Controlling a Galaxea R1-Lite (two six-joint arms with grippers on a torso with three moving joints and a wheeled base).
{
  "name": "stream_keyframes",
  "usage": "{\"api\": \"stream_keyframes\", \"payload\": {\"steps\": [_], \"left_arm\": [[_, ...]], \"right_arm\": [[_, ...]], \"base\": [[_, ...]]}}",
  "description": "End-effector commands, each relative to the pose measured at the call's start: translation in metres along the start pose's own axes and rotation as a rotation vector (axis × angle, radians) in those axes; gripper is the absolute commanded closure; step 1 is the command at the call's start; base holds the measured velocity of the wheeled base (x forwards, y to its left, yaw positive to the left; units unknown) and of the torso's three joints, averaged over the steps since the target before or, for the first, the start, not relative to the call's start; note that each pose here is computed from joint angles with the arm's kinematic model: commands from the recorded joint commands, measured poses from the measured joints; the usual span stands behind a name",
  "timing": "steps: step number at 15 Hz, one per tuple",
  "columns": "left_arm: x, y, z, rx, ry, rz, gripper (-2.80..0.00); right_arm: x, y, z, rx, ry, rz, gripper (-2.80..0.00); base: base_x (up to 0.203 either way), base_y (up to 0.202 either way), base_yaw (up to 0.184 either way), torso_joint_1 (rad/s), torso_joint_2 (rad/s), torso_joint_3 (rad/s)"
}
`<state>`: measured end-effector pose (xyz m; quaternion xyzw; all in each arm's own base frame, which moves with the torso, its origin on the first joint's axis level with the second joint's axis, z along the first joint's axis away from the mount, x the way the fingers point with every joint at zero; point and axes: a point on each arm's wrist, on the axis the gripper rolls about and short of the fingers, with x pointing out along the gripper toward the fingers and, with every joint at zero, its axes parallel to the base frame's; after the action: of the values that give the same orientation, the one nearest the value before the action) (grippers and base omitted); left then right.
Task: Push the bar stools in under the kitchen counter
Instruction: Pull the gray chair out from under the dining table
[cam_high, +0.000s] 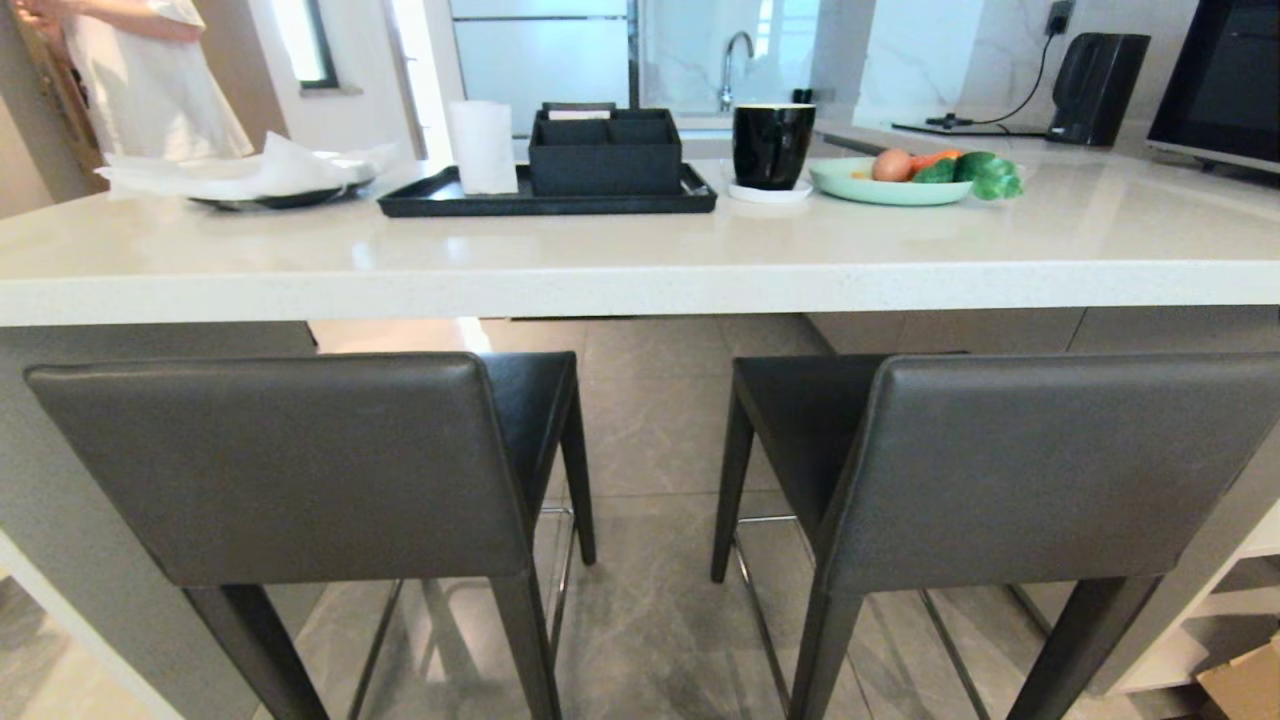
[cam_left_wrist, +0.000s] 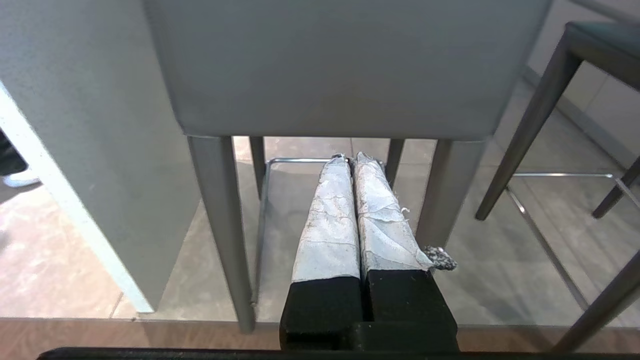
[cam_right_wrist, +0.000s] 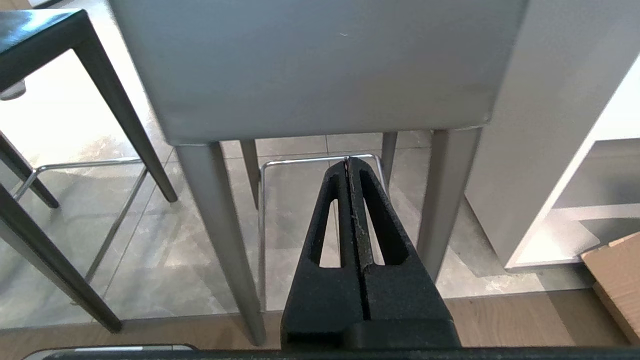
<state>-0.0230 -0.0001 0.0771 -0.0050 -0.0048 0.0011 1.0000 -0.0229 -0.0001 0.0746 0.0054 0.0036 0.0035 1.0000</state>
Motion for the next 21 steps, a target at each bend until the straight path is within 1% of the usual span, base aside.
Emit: {"api": "stream_keyframes", "payload": {"steps": [1, 21], "left_arm": [[0.0001, 0.0000, 0.0001, -0.001, 0.000, 0.001, 0.00], [0.0001, 0.0000, 0.0002, -0.001, -0.001, 0.001, 0.00]], "right_arm": [[0.0002, 0.0000, -0.0005, 0.000, 0.004, 0.001, 0.00], [0.0002, 0.0000, -0.0005, 0.001, 0.004, 0.001, 0.00]], "base": [[-0.006, -0.103, -0.004, 0.006, 0.00, 0.003], [0.000, -0.193, 0.001, 0.002, 0.00, 0.003]]}}
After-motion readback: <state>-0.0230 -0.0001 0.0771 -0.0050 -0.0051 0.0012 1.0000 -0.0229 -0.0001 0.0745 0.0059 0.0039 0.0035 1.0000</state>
